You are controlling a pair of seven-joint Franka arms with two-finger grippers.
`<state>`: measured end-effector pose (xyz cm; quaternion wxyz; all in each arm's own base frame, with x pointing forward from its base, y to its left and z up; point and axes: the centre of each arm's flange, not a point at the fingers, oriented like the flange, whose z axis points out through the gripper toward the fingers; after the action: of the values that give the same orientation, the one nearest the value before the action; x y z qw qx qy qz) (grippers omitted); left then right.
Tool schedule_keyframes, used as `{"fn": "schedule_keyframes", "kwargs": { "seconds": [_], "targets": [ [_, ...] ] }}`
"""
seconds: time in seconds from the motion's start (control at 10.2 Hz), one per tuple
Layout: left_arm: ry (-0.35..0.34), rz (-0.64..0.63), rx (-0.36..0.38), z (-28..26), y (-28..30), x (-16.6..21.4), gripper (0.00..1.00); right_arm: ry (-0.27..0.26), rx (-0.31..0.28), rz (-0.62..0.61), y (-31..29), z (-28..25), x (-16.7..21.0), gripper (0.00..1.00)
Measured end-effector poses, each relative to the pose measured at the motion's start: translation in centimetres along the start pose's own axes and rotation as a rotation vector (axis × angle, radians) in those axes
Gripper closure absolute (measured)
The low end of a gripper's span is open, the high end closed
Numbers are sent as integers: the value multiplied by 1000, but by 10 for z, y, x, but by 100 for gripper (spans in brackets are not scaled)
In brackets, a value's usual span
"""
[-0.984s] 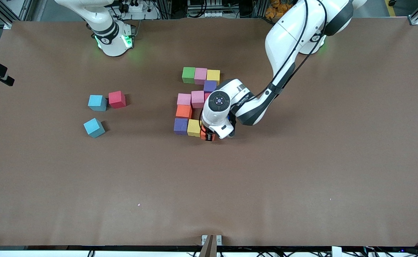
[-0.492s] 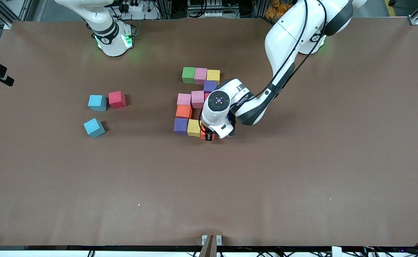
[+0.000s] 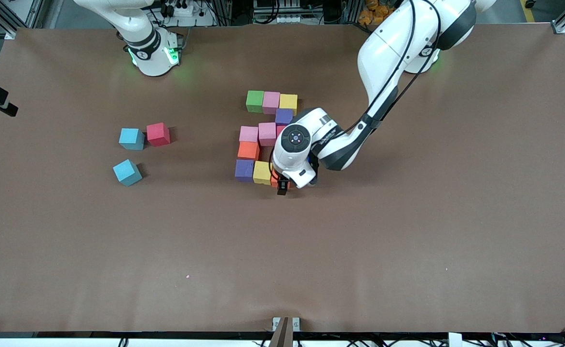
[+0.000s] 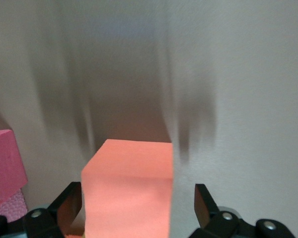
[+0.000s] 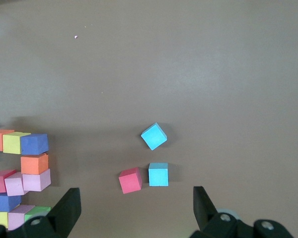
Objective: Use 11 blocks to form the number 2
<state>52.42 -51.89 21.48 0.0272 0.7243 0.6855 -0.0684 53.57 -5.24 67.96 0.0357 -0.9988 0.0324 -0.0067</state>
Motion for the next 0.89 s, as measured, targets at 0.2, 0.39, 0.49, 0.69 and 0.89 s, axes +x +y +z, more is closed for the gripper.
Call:
{"fn": "schedule_keyframes", "kwargs": {
  "seconds": [0.2,0.39,0.49,0.69,0.89],
  "targets": [
    [13,-23,-14,-34,14,14,0,1,2,-1,-1,0,0,0],
    [42,-46,-41,-68,35,41,0,8,4,0,0,-1,1,0],
    [71,-50,-66,-80,47,58,0,16,5,-1,-1,-4,1,0],
    [119,-59,-100,-97,64,85,0,22,6,-1,-1,-7,0,0],
    [135,-35,-117,-118,75,105,0,22,8,-1,-1,-7,1,0]
  ]
}}
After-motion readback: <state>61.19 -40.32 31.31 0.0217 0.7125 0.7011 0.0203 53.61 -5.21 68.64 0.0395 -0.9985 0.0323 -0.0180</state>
